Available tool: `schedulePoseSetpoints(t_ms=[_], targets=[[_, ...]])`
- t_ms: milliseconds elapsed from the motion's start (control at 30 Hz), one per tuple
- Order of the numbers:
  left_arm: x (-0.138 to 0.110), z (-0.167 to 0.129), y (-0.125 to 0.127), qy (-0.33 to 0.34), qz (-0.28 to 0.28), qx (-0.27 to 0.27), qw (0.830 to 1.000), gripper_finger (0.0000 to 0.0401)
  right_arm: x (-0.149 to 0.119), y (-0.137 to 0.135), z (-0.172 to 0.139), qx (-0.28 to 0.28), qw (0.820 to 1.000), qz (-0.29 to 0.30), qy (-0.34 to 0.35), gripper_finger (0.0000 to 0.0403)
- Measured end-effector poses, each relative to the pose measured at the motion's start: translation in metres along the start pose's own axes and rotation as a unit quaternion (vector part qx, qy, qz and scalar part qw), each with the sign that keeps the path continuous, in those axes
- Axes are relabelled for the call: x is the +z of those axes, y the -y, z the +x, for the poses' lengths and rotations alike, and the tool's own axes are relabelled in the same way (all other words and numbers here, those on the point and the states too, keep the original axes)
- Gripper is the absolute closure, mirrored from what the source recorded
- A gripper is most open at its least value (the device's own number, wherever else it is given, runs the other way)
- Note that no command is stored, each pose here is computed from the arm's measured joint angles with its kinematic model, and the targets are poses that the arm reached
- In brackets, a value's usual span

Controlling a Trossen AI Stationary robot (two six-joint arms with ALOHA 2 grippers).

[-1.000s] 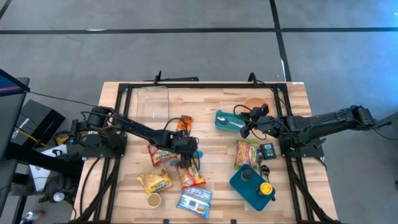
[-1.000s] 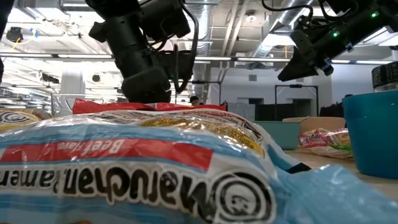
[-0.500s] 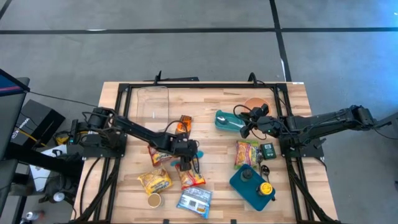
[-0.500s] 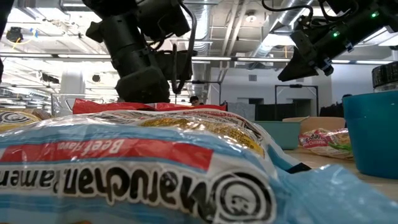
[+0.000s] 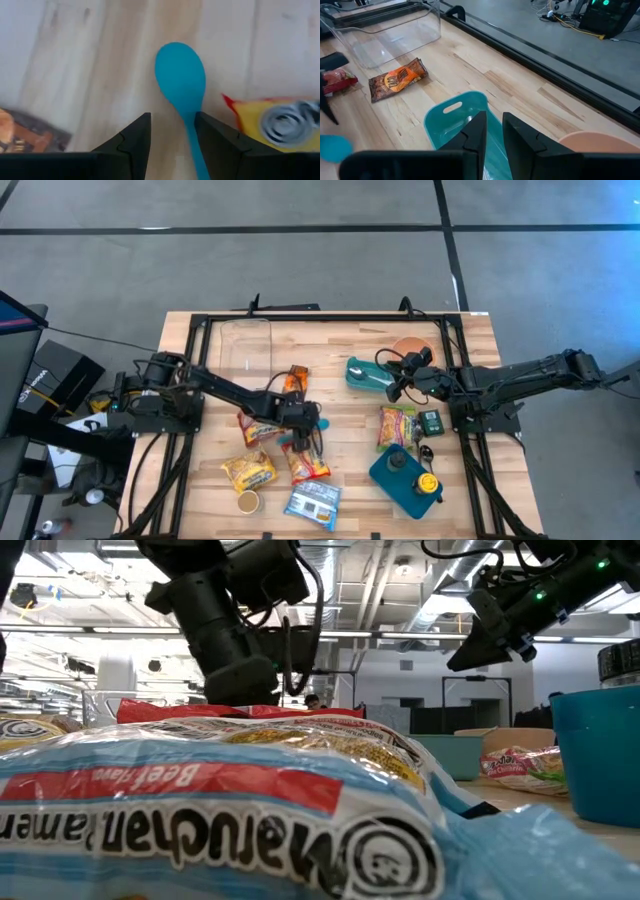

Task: Pick & Place Food Item
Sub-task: Put the blue spoon into the green bin

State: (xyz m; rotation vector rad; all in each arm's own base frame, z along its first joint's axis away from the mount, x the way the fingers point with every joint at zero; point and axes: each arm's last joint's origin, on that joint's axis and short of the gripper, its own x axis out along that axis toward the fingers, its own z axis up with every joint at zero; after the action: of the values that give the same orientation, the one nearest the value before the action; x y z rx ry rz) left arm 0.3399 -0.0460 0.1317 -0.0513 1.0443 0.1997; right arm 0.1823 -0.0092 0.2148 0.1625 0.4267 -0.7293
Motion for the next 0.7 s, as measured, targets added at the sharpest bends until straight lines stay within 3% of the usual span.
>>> schedulePoseSetpoints(t_ms=[300, 700], targets=[[0.007, 0.005, -0.020, 0.014, -0.028, 0.015, 0.999, 0.0252, 0.000, -0.001, 0.000, 0.012, 1.000, 0.000, -0.005, 0.0346], [0.010, -0.006, -0.021, 0.023, -0.030, 0.005, 0.999, 0.0252, -0.001, 0.000, 0.000, 0.012, 1.000, -0.004, -0.011, 0.0346]])
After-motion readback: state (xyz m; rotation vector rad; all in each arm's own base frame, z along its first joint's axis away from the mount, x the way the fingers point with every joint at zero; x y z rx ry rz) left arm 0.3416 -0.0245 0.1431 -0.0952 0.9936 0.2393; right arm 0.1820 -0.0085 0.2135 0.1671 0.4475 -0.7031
